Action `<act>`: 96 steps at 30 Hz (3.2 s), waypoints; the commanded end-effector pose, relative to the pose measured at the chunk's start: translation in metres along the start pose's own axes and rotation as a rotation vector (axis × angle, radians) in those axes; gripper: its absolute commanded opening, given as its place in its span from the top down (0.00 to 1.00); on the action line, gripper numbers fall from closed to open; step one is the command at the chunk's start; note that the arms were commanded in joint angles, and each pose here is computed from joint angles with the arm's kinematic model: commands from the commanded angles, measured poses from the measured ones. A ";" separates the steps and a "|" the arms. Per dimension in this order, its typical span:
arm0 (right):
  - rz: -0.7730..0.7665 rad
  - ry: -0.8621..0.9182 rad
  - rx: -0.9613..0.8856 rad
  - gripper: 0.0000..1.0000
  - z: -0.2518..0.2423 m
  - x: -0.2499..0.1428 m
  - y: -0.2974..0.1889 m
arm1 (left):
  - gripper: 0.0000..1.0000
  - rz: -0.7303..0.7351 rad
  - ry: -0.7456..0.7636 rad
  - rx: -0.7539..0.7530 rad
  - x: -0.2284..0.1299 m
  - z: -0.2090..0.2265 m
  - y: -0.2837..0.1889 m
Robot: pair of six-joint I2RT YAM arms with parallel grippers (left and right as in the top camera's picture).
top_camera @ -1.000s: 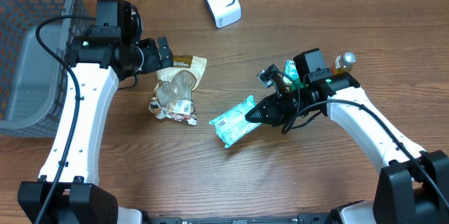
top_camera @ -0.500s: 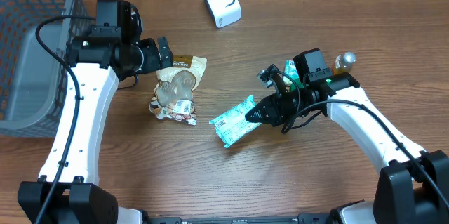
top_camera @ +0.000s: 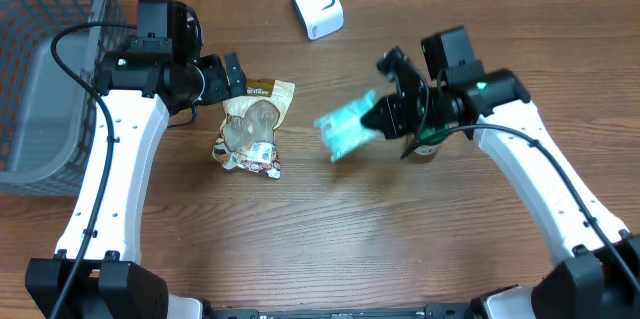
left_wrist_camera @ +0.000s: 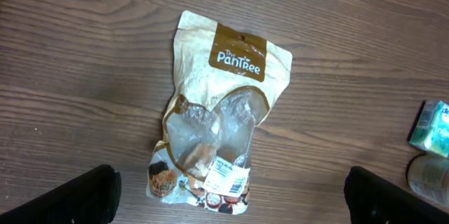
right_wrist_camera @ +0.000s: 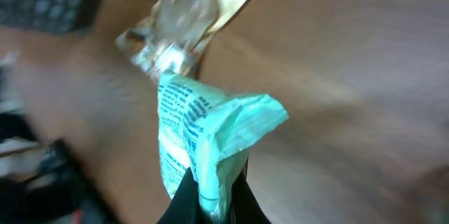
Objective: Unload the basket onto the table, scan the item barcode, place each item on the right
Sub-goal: 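Carry the wipes pack up to the white scanner with the right gripper, then hold the wipes pack barcode against the scanner window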
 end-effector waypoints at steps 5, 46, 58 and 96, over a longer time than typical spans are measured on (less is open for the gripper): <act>-0.267 -0.265 -0.333 0.97 0.033 0.069 -0.064 | 0.00 0.007 0.015 -0.010 -0.001 -0.003 0.001; -0.586 -0.883 -0.938 0.96 -0.028 0.195 0.089 | 0.00 0.007 0.015 -0.010 -0.002 -0.003 0.001; -0.610 -0.964 -0.998 0.96 -0.055 0.198 0.126 | 0.00 0.007 0.015 -0.010 -0.001 -0.003 0.001; -0.426 -1.093 -0.981 0.96 -0.087 0.176 0.173 | 0.00 0.007 0.015 -0.010 -0.002 -0.003 0.001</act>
Point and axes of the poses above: each gripper's point midway between its finger pads, its own y axis out along the fingers, its own z axis along the line the jaws close on, x = y × z, the point moved 7 cm from there along -y, back along the fingers
